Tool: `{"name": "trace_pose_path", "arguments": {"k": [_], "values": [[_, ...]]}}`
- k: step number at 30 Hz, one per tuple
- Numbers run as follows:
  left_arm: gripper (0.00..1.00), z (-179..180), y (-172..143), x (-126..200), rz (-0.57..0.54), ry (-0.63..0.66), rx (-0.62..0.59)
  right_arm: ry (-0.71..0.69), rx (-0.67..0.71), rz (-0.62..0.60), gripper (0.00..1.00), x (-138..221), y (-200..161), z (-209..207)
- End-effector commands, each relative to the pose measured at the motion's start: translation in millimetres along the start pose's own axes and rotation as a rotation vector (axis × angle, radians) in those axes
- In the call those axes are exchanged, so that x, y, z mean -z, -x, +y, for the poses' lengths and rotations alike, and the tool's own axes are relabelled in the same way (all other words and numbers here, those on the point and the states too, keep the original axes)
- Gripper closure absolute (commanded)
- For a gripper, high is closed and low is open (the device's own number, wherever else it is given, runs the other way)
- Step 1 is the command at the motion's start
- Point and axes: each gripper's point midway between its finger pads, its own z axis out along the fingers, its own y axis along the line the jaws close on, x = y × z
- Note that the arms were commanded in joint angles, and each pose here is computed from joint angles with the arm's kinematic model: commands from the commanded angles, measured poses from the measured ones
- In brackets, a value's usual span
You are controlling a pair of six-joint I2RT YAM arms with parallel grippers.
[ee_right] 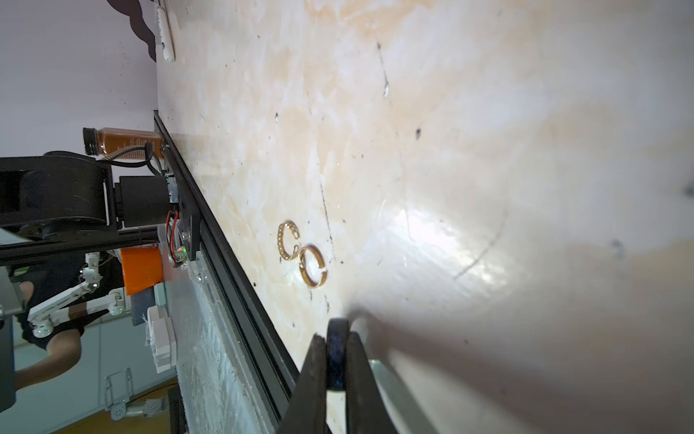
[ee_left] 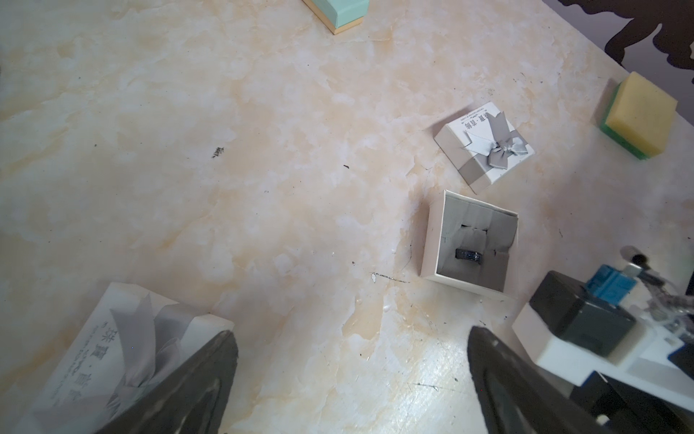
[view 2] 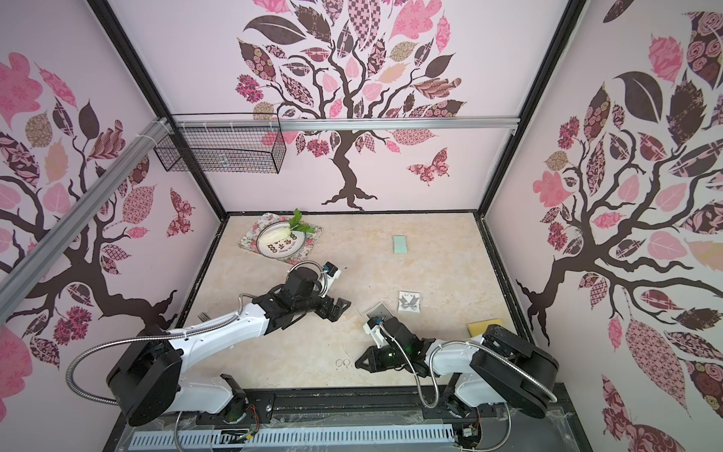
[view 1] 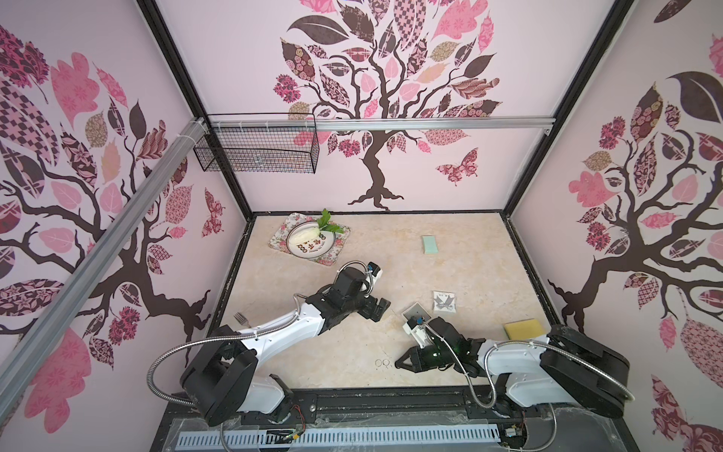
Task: Take the rings out of the lift-off lid box
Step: Place the ring at the center of the board, then take out the ring from the jewelry box.
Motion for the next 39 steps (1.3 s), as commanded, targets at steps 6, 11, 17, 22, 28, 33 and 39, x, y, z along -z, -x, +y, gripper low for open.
{"name": "trace_pose_path", "arguments": {"k": [6, 11, 17, 22, 28, 33, 39], "values": [[0.02, 0, -7, -3, 0.001, -0.01, 0.008, -0.052, -0.105, -0.025, 0.95, -5, 4, -11], [0.02, -1, -7, -5, 0.002, -0.015, 0.011, -0.077, -0.092, -0.038, 0.81, -2, 6, -13], [0.02, -1, -8, -6, 0.006, -0.02, 0.012, -0.082, -0.078, -0.042, 0.67, -1, 8, -11], [0.02, -2, -7, -4, 0.001, -0.019, 0.011, -0.117, -0.048, -0.051, 0.61, 4, 13, -9], [0.02, -1, -5, -3, -0.001, -0.014, 0.005, -0.219, 0.065, -0.061, 0.38, 28, 26, 3], [0.02, 1, -1, -4, 0.003, -0.009, -0.006, -0.344, 0.232, -0.084, 0.0, 70, 46, 24], [0.02, -1, 1, -9, 0.014, -0.023, -0.011, -0.437, 0.328, -0.25, 0.0, 121, 95, 37]]}}
